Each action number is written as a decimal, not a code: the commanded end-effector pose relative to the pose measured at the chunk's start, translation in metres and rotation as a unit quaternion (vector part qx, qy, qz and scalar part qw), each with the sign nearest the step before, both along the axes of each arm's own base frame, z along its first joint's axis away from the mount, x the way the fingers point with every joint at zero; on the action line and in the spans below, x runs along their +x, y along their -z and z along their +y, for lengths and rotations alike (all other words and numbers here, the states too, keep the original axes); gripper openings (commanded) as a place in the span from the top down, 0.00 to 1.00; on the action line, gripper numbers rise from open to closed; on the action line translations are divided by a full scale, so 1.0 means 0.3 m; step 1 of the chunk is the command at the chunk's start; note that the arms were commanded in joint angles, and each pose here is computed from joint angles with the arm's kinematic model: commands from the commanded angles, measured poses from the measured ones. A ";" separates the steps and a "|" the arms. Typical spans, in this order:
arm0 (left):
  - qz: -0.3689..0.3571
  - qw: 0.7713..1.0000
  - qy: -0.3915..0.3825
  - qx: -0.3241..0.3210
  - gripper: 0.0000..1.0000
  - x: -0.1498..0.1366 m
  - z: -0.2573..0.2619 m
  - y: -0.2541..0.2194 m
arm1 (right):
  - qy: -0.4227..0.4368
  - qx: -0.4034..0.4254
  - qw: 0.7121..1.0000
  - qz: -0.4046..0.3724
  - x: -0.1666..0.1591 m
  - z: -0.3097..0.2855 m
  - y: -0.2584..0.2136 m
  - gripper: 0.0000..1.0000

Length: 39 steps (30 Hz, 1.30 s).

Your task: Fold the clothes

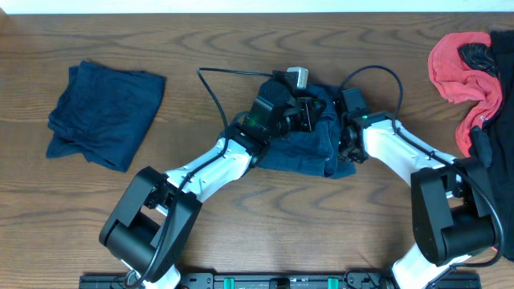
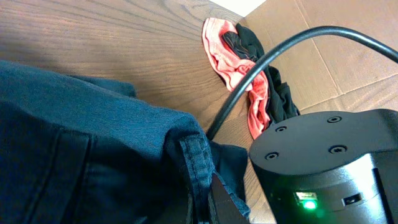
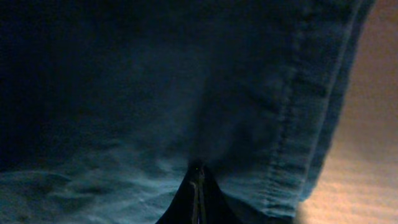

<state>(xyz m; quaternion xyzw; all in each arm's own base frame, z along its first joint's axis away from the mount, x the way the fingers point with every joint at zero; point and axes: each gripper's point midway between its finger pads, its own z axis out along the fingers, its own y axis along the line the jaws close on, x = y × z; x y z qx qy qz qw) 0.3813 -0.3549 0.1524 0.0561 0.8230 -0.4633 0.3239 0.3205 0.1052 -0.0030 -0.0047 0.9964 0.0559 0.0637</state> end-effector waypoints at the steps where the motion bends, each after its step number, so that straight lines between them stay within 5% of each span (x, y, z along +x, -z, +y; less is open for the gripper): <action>1: -0.016 1.000 -0.001 0.015 0.94 0.010 -0.002 0.017 | 0.046 -0.038 0.997 -0.042 0.066 -0.089 -0.095 0.98; 7: -0.025 0.999 -0.020 0.027 0.94 0.028 -0.008 0.046 | 0.089 -0.047 0.990 -0.096 0.139 -0.198 -0.259 0.95; 20: -0.021 0.997 0.068 0.002 0.94 -0.071 -0.219 0.131 | 0.110 -0.053 0.989 -0.082 0.120 -0.266 -0.263 0.97; 21: -0.029 0.996 0.087 0.001 0.90 -0.088 -0.232 0.123 | 0.110 -0.052 0.989 -0.083 0.120 -0.265 -0.263 0.97; 28: -0.072 0.985 0.150 -0.043 0.18 -0.075 -0.120 -0.112 | 0.097 -0.038 0.991 -0.089 0.135 -0.245 -0.282 0.96; 34: -0.023 0.997 0.073 0.030 0.07 0.021 0.200 -0.132 | 0.029 0.013 0.989 -0.141 0.232 -0.168 -0.410 0.95; 39: 0.104 0.988 -0.036 0.113 0.13 0.057 0.463 0.045 | -0.105 0.168 0.952 -0.234 0.328 0.049 -0.631 0.99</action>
